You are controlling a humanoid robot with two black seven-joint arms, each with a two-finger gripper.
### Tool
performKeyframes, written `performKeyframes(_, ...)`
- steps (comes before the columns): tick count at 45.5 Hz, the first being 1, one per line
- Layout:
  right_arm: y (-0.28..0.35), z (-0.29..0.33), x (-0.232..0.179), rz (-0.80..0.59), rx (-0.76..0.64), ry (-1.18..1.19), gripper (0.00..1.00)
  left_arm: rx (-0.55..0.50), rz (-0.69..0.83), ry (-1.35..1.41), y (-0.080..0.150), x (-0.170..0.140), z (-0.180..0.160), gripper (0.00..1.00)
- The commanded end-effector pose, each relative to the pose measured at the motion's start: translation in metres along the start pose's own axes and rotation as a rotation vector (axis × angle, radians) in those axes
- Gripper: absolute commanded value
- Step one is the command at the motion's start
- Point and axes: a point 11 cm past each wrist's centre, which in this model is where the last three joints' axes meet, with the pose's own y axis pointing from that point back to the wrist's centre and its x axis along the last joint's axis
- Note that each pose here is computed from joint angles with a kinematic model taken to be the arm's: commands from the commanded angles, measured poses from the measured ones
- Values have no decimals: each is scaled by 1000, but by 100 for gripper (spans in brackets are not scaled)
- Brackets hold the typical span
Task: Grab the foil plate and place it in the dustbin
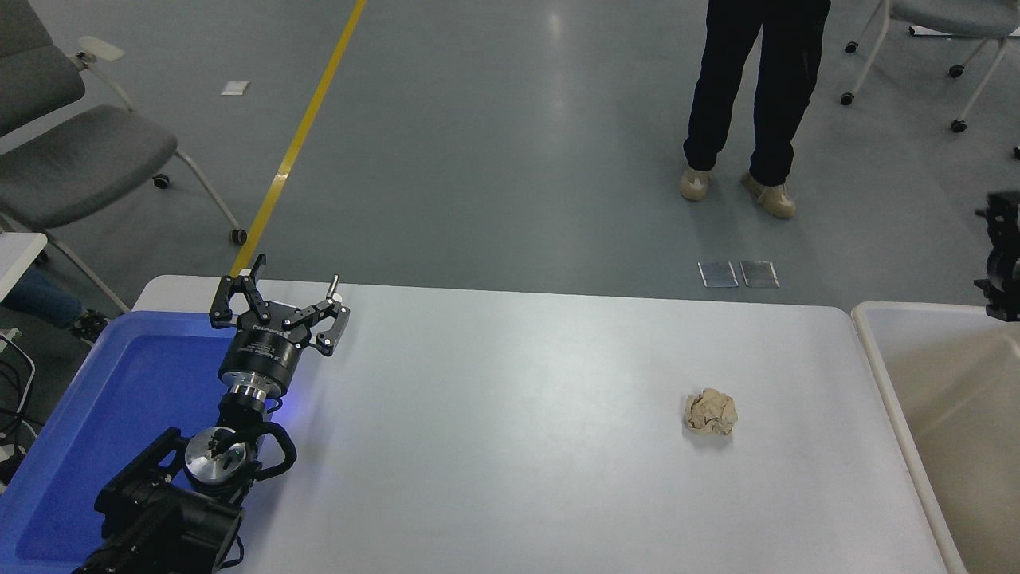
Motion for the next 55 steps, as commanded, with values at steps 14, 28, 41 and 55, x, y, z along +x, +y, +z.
performKeyframes(14, 101, -77, -82, -327, 115, 637, 100, 2, 0, 0, 0, 0, 0, 99)
performKeyframes(28, 143, -120, -111, -313, 87, 1053, 100, 0, 0, 0, 0, 0, 0, 99)
performKeyframes(41, 185, -104, -172, -458, 20, 1371, 100, 2, 0, 0, 0, 0, 0, 99)
performKeyframes(55, 219, -83, -186, -706, -142, 1423, 100, -1, 1, 1, 0, 0, 0, 99)
